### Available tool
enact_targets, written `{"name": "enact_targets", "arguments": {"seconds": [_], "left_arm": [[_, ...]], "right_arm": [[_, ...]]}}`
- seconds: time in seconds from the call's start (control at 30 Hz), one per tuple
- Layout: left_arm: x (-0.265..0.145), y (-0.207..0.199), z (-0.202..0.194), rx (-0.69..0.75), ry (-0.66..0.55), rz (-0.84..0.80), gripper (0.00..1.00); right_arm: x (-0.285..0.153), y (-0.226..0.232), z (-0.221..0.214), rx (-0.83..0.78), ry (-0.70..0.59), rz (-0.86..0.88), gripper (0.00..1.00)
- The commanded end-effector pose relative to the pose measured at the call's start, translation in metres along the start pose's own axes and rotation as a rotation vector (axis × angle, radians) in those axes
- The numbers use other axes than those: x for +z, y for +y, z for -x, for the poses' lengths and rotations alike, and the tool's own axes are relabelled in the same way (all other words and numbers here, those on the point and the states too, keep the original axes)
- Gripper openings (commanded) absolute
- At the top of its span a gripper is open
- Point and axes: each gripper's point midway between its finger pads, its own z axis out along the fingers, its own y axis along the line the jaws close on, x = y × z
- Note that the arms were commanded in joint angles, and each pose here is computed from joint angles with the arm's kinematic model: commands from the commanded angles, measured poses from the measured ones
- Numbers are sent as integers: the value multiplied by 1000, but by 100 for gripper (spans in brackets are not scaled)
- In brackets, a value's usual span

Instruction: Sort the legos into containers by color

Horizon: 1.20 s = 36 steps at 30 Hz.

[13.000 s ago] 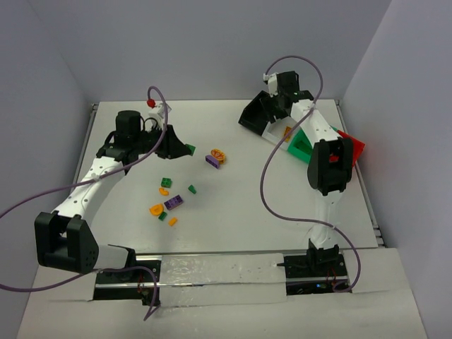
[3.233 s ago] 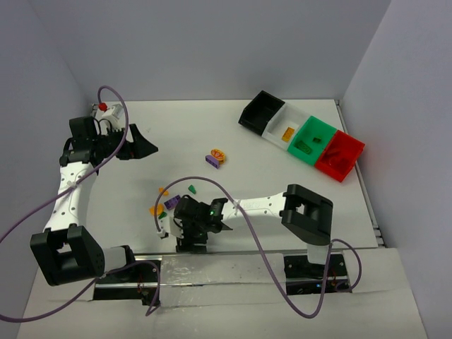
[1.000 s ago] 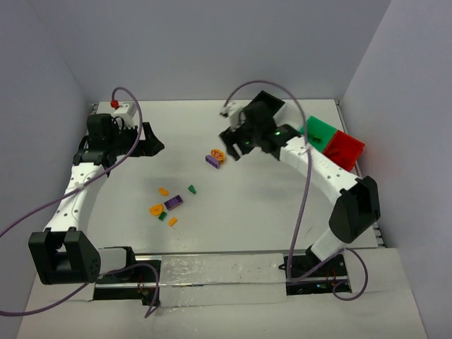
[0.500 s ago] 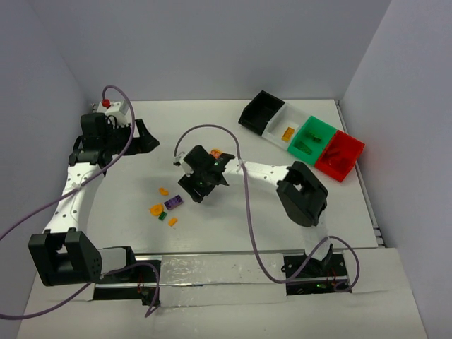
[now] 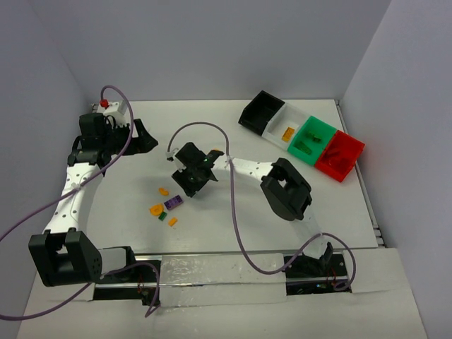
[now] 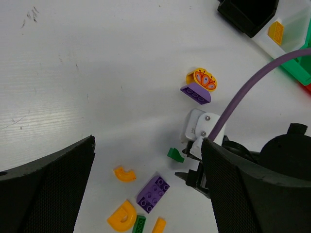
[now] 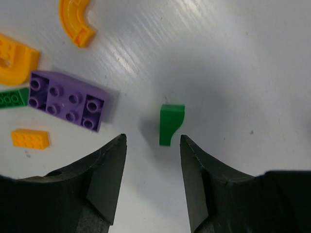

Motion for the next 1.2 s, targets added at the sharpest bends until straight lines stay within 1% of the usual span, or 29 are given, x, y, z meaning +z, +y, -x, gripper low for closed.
{"name": "enact_targets", "arguments": {"seconds": [0.0,0.03,0.2,0.33,0.4,0.43,0.5,0.57,0.6,0.67,0.73,0.8,0.87,0.9,0.93,0.97,1.07,1.17], "left_arm": [[-8,-8,20,19,-53,-25,95],[-8,-8,20,18,-51,-24,95],[-8,-8,19,19,-49,-26,95],[-8,-8,19,19,-49,-28,95],[-7,-7,19,19,-49,-26,95],[-7,-7,19,20,-49,-26,95],[-8,-7,19,24,-48,-25,95],[-8,-7,19,33,-47,-30,95],[-8,-8,19,43,-44,-33,95],[-9,-11,18,66,-30,-54,95],[-10,-17,16,92,-20,-92,96],[-11,-21,14,106,-17,-117,96],[-11,-24,9,130,-7,-131,98],[-11,-26,6,143,3,-138,98],[-11,-28,3,156,12,-141,99],[-10,-28,1,165,17,-141,99],[-10,-29,-3,190,23,-136,99],[-10,-31,-7,220,35,-142,99]], "right_arm": [[9,-4,17,1,-32,-19,53],[14,-7,16,1,-25,-27,50],[26,-15,7,9,5,-47,48],[28,-16,4,10,11,-48,31],[21,-18,7,5,-4,-57,12],[16,-21,9,4,-11,-62,7],[-4,-26,17,5,-44,-68,1],[-24,-32,19,0,-60,-53,0],[-46,-44,27,19,-91,-60,0],[-79,-73,22,45,-118,-73,0],[-121,-96,27,49,-185,-104,0],[-150,-150,7,104,-193,-192,0],[-187,-189,-7,130,-228,-292,0],[-201,-217,-23,159,-217,-356,0],[-213,-230,-31,164,-222,-396,0],[-233,-261,-48,222,-225,-459,0],[-259,-312,-82,288,-199,-564,0],[-270,-355,-114,355,-154,-625,0]]}}
